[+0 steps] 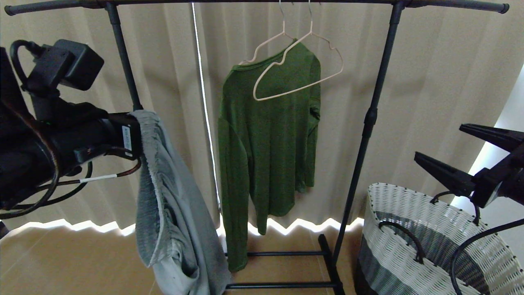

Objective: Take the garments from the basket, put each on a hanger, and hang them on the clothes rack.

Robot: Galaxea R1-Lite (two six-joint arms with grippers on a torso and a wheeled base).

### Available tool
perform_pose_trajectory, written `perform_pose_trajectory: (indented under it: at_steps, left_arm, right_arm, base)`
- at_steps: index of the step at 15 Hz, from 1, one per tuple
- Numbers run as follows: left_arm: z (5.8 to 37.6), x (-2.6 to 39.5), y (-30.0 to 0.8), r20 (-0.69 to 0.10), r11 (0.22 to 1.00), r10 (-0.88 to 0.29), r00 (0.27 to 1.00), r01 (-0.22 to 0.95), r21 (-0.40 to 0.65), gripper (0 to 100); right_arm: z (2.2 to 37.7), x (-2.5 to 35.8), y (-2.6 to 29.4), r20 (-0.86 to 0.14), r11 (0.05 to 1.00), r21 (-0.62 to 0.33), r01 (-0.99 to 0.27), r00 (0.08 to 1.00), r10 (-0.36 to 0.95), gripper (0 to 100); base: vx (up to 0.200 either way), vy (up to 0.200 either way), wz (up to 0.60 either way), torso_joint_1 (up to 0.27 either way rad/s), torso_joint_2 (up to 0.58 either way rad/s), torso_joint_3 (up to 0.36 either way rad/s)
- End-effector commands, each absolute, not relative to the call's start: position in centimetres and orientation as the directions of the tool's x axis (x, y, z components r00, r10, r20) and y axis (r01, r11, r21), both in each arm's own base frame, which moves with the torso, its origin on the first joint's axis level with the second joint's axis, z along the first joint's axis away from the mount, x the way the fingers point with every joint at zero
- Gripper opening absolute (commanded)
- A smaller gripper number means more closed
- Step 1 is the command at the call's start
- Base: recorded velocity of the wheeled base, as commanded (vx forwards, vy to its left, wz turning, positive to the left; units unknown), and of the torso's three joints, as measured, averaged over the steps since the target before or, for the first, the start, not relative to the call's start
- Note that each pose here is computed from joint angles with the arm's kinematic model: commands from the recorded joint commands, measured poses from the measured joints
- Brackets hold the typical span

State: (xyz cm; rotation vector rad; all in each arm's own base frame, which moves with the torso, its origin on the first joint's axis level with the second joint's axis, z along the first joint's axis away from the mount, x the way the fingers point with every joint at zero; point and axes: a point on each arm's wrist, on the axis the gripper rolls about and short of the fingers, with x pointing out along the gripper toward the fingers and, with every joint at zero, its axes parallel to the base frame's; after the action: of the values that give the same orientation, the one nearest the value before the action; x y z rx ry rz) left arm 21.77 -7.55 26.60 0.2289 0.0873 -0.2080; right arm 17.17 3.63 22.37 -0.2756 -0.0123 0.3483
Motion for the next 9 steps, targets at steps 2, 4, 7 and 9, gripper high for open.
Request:
perform_pose_trajectory:
  at_steps: [2,4,7,9]
  left_arm:
    - [26.2,19.2,-6.4,-0.082,0.953,-0.191,0.978,0.205,0.224,0]
    - [25.6,19.1,-6.4,-0.101,0.95,-0.189,0.977,0.208,0.234,0]
    - [25.1,18.7,-6.1,-0.065,0.956,-0.182,0.981,0.192,0.222,0]
    - [24.7,18.3,-5.5,-0.032,0.961,-0.162,0.986,0.165,0.222,0]
  right_arm:
    - [19.7,16.6,2.6,-0.091,0.919,-0.255,-0.299,0.954,0.285,100]
    - [18.0,16.1,2.1,-0.094,0.927,-0.256,-0.273,0.962,0.257,100]
    - [18.3,16.1,1.7,-0.077,0.936,-0.265,-0.23,0.973,0.217,100]
    - [18.5,16.0,1.7,-0.065,0.937,-0.267,-0.226,0.974,0.216,100]
  base:
    - [0.0,0.0,0.0,0.0,0.0,0.0]
    - [0.0,0.0,0.0,0.0,0.0,0.0]
    - [0.0,0.0,0.0,0.0,0.0,0.0]
    - [0.0,0.0,0.0,0.0,0.0,0.0]
